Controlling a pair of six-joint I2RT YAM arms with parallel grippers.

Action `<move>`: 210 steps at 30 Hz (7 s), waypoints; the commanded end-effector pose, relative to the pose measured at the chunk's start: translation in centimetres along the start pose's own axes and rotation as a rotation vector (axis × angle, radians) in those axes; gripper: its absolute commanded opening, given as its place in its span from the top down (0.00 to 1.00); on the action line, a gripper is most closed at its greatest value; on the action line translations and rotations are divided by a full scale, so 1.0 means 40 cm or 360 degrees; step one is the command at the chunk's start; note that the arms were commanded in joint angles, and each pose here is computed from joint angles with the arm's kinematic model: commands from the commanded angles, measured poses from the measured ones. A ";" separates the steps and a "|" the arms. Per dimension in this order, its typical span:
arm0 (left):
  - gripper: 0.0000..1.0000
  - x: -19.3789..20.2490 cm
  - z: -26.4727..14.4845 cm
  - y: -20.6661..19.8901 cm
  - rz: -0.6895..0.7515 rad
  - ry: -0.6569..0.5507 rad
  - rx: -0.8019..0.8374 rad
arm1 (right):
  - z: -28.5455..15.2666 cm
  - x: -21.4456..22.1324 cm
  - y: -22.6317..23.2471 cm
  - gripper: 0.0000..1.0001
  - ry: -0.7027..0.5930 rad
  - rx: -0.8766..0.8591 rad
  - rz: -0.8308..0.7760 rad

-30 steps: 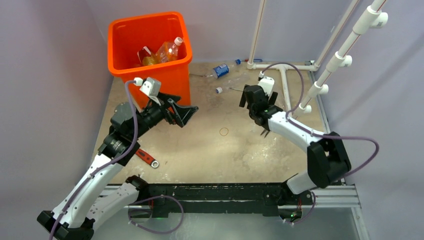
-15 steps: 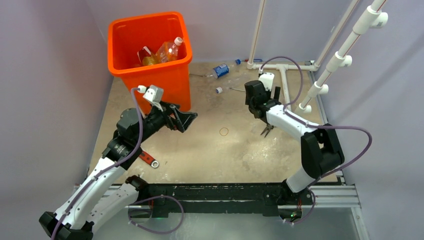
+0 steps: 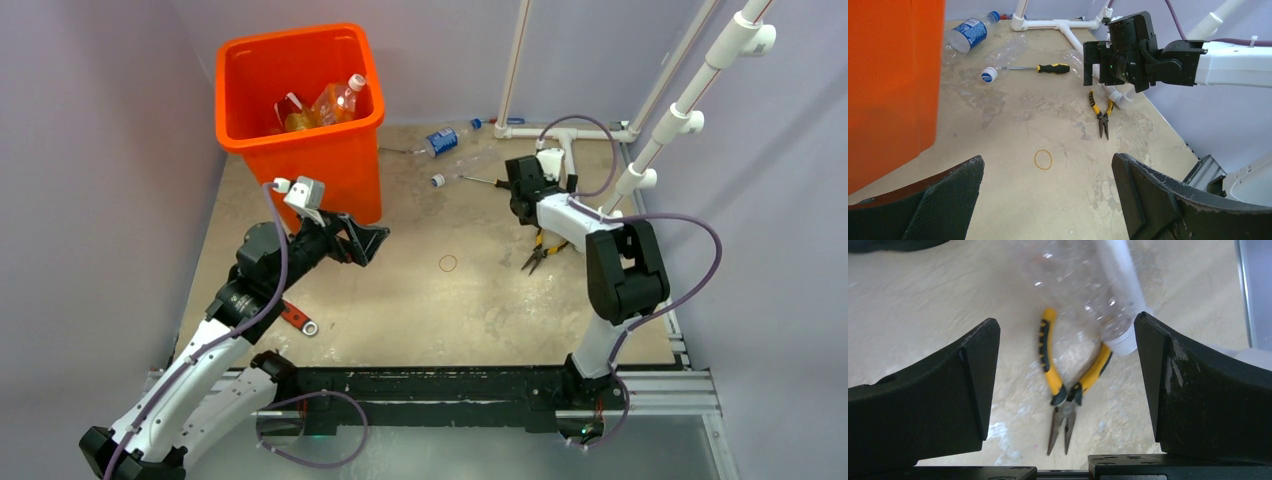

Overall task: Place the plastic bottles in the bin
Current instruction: Pick up the plastic bottle at the center of the board, then place the plastic bottle in the trash bin.

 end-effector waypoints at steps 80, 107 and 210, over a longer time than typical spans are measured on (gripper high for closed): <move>0.01 -0.068 0.001 -0.069 -0.0115 -0.0153 0.0157 | -0.694 -0.069 -0.004 1.00 -0.0990 -0.1823 0.0157; 0.01 -0.114 0.038 -0.315 -0.0341 -0.0076 0.1340 | -0.891 0.041 -0.100 1.00 -0.1737 -0.2450 0.0129; 0.23 -0.635 0.251 0.169 0.0888 -0.1028 -0.1502 | -0.704 0.113 -0.066 0.01 -0.0827 -0.1816 0.0694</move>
Point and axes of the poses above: each gripper's point midway between its finger pads, its own z axis out along the fingers, its own y axis along the line the jaws close on, x = y × z, the point moved 5 cm from there along -z, back along the fingers, and after that the axes turned 14 degrees about -z, right-handed, at the moved point
